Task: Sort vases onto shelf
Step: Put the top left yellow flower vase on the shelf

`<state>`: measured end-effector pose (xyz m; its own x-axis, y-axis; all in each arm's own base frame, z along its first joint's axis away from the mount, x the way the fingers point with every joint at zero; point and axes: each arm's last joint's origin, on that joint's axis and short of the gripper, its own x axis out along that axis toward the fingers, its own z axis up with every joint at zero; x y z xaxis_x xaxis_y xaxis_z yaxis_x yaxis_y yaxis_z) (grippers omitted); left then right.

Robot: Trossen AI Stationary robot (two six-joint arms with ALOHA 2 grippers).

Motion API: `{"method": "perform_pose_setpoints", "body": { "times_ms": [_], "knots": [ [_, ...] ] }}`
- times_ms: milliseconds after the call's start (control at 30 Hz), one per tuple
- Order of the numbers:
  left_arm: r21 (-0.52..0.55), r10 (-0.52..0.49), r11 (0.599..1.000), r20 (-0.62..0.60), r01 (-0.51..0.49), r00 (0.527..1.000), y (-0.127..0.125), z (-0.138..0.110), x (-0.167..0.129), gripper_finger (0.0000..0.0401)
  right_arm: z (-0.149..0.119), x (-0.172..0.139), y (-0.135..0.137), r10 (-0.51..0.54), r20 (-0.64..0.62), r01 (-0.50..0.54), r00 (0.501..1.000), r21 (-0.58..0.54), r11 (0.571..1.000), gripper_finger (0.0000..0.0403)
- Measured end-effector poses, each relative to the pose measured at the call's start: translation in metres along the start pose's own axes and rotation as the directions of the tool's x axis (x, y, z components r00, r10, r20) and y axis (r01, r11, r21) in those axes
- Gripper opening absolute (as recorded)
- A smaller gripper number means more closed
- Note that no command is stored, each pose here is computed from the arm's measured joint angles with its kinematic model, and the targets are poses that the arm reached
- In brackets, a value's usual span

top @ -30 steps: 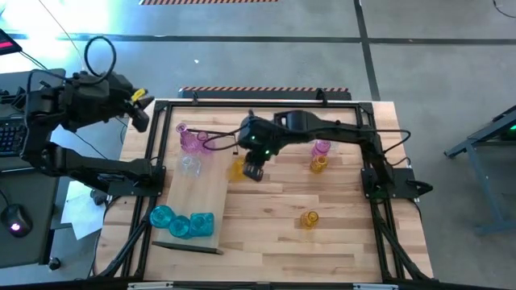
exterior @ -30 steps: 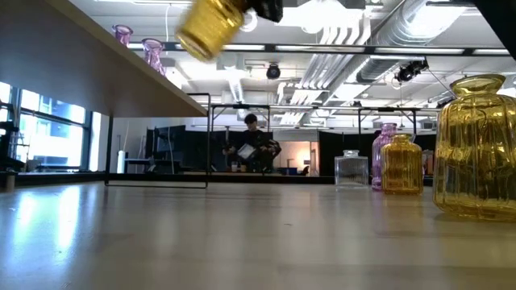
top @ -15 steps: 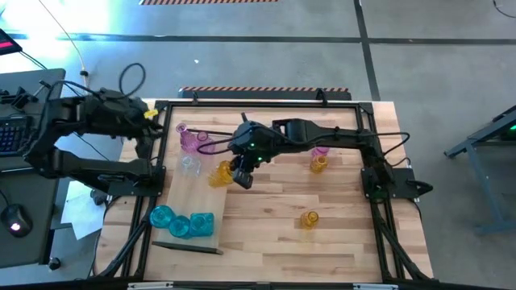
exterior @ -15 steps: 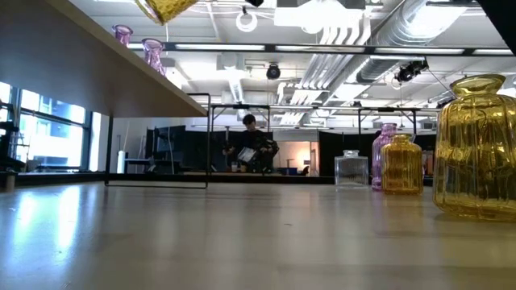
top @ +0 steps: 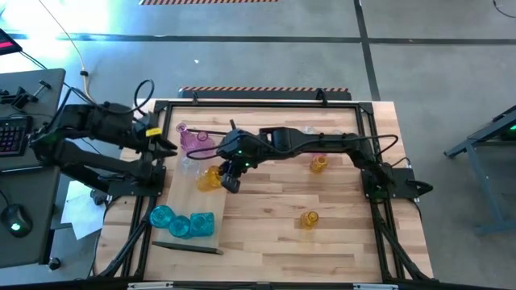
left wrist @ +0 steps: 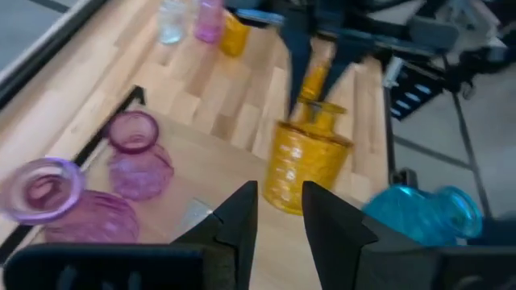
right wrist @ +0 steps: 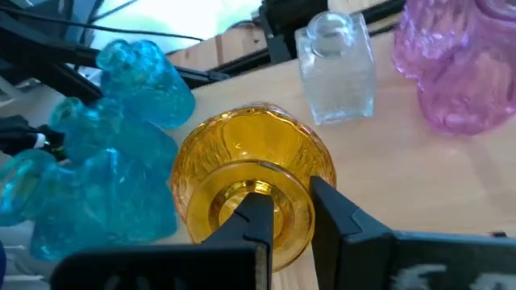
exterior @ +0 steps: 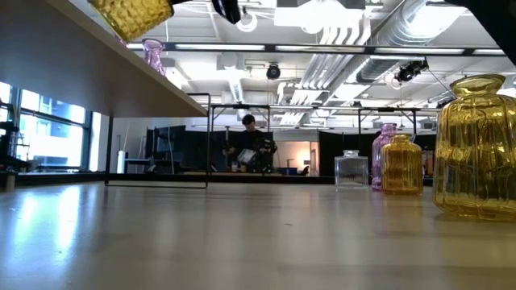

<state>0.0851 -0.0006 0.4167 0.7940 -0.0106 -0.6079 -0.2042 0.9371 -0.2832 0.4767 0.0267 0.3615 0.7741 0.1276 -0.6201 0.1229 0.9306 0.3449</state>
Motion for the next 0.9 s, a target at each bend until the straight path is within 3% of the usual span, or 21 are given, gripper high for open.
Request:
{"method": "perform_pose_setpoints", "body": {
  "times_ms": [233, 533, 800, 900],
  "knots": [
    [0.053, -0.04, 0.998, -0.038, 0.042, 0.998, -0.016, -0.001, 0.018, 0.007, 0.002, 0.0, -0.005, -0.008, 0.002, 0.008, 1.0, 0.033, 0.999, 0.0021],
    [0.089, 0.009, 0.996, -0.156, 0.005, 0.988, -0.032, -0.021, 0.06, 0.0058, 0.002, 0.0, -0.005, -0.008, -0.001, 0.008, 1.0, 0.044, 0.999, 0.0021],
    [0.091, -0.046, 0.994, -0.136, 0.058, 0.99, -0.048, -0.02, 0.079, 0.0049, 0.0, 0.0, -0.004, -0.002, -0.021, 0.003, 1.0, 0.044, 0.999, 0.0021],
    [0.101, -0.015, 0.994, -0.163, 0.031, 0.986, -0.049, -0.024, 0.09, 0.0049, -0.001, 0.0, -0.004, 0.003, -0.024, -0.002, 1.0, 0.044, 0.999, 0.0021]
  ]
}}
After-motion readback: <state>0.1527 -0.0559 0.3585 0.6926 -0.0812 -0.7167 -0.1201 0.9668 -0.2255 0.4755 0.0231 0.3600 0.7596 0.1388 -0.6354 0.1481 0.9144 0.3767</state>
